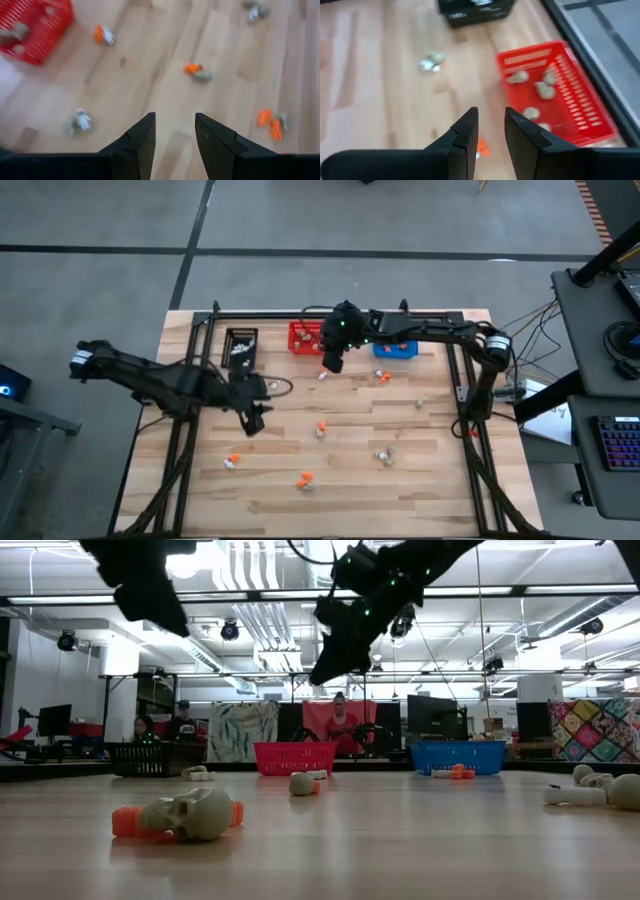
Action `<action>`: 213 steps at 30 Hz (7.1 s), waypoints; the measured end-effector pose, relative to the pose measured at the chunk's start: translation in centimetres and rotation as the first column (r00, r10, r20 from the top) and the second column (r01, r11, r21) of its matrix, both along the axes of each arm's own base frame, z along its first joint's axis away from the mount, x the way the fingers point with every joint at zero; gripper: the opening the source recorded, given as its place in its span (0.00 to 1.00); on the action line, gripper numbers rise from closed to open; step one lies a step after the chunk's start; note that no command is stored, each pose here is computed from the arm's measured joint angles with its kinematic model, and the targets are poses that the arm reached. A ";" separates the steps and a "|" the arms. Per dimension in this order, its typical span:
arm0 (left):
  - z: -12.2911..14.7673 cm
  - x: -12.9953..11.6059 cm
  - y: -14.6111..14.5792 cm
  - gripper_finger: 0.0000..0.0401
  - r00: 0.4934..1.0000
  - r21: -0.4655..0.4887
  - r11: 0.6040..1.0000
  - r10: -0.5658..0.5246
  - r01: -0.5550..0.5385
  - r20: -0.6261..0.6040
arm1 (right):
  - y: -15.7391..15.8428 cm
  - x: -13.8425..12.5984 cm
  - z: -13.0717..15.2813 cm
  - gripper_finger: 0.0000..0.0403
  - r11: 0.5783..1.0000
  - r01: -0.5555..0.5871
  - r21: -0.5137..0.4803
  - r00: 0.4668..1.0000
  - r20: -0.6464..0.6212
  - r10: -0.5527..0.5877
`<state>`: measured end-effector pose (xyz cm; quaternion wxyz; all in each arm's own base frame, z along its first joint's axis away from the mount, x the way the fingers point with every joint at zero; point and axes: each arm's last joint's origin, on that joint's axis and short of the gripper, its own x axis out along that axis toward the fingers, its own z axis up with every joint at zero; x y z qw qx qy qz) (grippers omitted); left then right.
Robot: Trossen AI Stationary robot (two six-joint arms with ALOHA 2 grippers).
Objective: Sort Halloween decoration
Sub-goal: Put the orange skeleton toy into the blue bin
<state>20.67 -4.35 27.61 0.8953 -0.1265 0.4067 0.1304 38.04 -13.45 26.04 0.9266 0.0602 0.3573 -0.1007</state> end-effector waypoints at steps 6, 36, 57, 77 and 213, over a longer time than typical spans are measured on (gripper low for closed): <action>-1.4 -0.4 -2.1 0.30 0.992 -0.032 0.999 -0.036 0.032 -0.119 | 3.7 0.2 0.3 0.21 0.996 -0.084 0.024 0.995 -0.048 0.085; -10.3 -0.2 -9.2 0.46 0.767 -0.110 0.985 0.032 -0.133 -0.641 | 12.7 0.0 -0.7 0.20 0.965 -0.231 0.127 0.945 -0.209 0.253; -10.7 -0.7 -10.2 0.46 0.751 -0.104 0.974 0.087 -0.203 -0.655 | 12.7 0.1 -0.6 0.20 0.966 -0.222 0.133 0.949 -0.199 0.245; -12.9 -1.9 -10.1 0.42 0.737 -0.125 0.955 0.121 -0.270 -0.665 | 12.9 0.1 -0.6 0.20 0.966 -0.216 0.141 0.950 -0.198 0.241; -0.6 3.9 -4.7 0.03 0.711 0.246 0.963 -0.100 -0.106 0.696 | 16.9 -0.3 1.0 0.15 0.868 -0.306 -0.391 0.709 0.515 0.482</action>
